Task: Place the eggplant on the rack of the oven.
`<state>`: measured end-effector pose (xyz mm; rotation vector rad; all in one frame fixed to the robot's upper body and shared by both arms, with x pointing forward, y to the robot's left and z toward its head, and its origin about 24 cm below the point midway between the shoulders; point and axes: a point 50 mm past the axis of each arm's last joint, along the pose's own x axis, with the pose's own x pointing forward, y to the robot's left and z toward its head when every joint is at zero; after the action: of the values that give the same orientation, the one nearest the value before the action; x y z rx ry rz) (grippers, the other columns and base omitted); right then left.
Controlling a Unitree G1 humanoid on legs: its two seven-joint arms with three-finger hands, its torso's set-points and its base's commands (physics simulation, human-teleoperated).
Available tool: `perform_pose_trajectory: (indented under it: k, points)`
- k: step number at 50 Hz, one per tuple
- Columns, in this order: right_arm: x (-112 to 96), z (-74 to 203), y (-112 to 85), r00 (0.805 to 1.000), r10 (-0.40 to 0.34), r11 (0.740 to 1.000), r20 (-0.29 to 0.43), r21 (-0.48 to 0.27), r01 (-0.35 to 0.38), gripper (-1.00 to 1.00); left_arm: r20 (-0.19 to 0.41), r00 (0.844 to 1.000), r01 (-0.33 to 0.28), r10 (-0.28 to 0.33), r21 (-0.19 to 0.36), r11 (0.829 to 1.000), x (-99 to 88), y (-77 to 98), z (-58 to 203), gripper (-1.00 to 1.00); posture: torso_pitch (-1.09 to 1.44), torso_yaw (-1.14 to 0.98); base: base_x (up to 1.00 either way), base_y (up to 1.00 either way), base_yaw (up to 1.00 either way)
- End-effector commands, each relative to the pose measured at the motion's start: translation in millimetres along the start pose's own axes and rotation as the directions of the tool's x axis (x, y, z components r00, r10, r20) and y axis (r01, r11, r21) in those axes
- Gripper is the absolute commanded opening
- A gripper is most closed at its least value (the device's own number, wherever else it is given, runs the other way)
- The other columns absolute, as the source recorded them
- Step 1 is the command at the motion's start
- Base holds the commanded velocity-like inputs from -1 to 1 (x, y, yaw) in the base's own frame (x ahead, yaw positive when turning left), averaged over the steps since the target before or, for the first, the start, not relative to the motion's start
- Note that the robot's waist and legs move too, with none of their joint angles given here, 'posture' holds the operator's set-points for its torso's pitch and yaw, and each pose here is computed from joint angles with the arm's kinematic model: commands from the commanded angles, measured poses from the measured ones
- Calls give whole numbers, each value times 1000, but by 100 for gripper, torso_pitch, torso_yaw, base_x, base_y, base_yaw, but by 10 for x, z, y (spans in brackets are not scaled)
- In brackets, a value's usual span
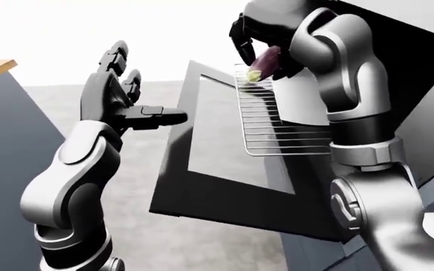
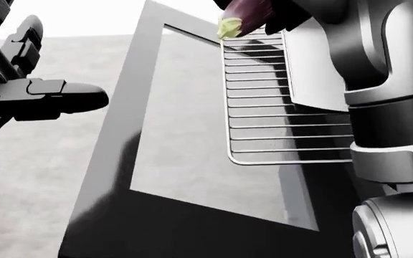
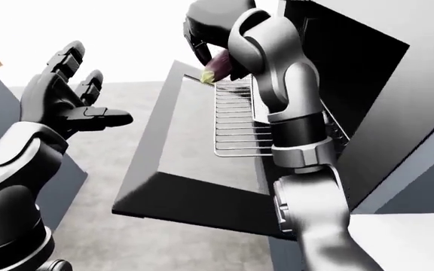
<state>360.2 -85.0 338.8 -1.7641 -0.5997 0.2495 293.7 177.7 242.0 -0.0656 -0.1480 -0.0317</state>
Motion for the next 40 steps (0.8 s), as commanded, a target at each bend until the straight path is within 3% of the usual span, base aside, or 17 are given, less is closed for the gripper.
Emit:
perform_pose_trajectory:
  k: [1, 25, 35, 40]
  points:
    - [-32, 6, -221, 996, -86, 996, 1, -17, 86, -100, 76, 997, -11, 10, 5, 1000, -12, 20, 141, 100, 0, 0, 41, 0, 0]
    - [-26, -7, -241, 994, -107, 993, -4, -40, 107, -100, 77, 997, -12, 11, 5, 1000, -23, 20, 150, 100, 0, 0, 8, -9, 0]
    - [-43, -146, -256, 993, -104, 994, -52, -44, 101, -100, 76, 997, -10, 10, 6, 1000, -16, 14, 140, 100, 0, 0, 0, 0, 0]
    - [-74, -299, -245, 989, -89, 996, -115, -37, 85, -100, 75, 997, -9, 9, 7, 1000, -16, 13, 138, 100, 0, 0, 0, 0, 0]
